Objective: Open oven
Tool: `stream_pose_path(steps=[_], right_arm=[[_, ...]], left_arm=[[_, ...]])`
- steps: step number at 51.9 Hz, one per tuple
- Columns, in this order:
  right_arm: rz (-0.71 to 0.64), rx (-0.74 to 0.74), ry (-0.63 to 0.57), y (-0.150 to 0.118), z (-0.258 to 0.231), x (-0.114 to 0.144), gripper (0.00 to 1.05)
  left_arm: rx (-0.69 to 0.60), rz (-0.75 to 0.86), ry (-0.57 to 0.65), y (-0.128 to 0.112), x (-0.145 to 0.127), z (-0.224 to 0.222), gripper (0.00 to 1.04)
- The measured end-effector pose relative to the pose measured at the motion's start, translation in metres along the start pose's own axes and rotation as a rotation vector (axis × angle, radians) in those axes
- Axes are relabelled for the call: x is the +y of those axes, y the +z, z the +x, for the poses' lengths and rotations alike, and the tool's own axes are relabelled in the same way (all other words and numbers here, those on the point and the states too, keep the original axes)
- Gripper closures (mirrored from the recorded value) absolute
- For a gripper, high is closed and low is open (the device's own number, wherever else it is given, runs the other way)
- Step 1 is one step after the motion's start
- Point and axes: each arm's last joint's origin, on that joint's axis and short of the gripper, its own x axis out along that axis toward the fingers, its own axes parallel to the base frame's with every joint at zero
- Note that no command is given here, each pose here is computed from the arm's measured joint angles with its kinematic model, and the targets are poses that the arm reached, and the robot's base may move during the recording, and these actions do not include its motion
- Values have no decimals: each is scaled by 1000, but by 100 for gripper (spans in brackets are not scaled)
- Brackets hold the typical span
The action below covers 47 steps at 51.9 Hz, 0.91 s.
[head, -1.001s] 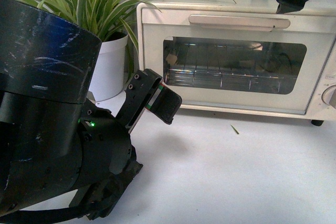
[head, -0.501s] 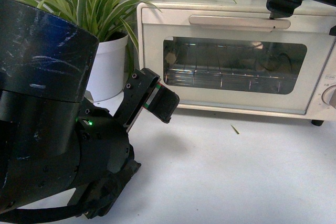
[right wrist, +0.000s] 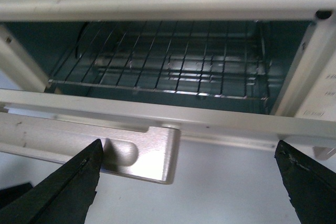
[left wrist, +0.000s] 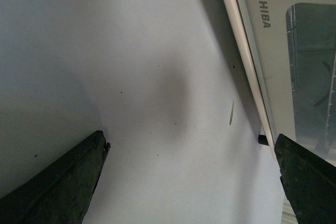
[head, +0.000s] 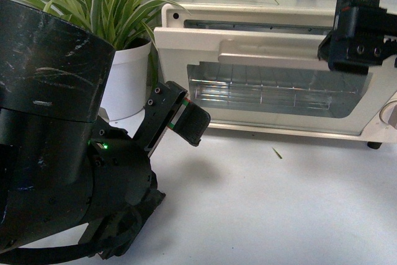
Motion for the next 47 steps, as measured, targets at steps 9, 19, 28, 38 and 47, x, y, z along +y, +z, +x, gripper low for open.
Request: stream_pose_path(steps=[9,19,28,38,47], right_arm=[[-17,57,70,-26,-5,1,9],[-34,112,118,-44,-9,1,9],[-24,109,115,-43,-22,-1,9],[84,44,131,-26,-49,-7,9],[159,-27,115,-12,-66,-16,9]], left_arm=[[0,0,1,0,0,0,7],[1,4,2,0,1,0,7],[3,15,5,-1,1,-1,7],[-3,65,26,-3,0,-1,7],[-22,157,62,-4,0,-2,7]])
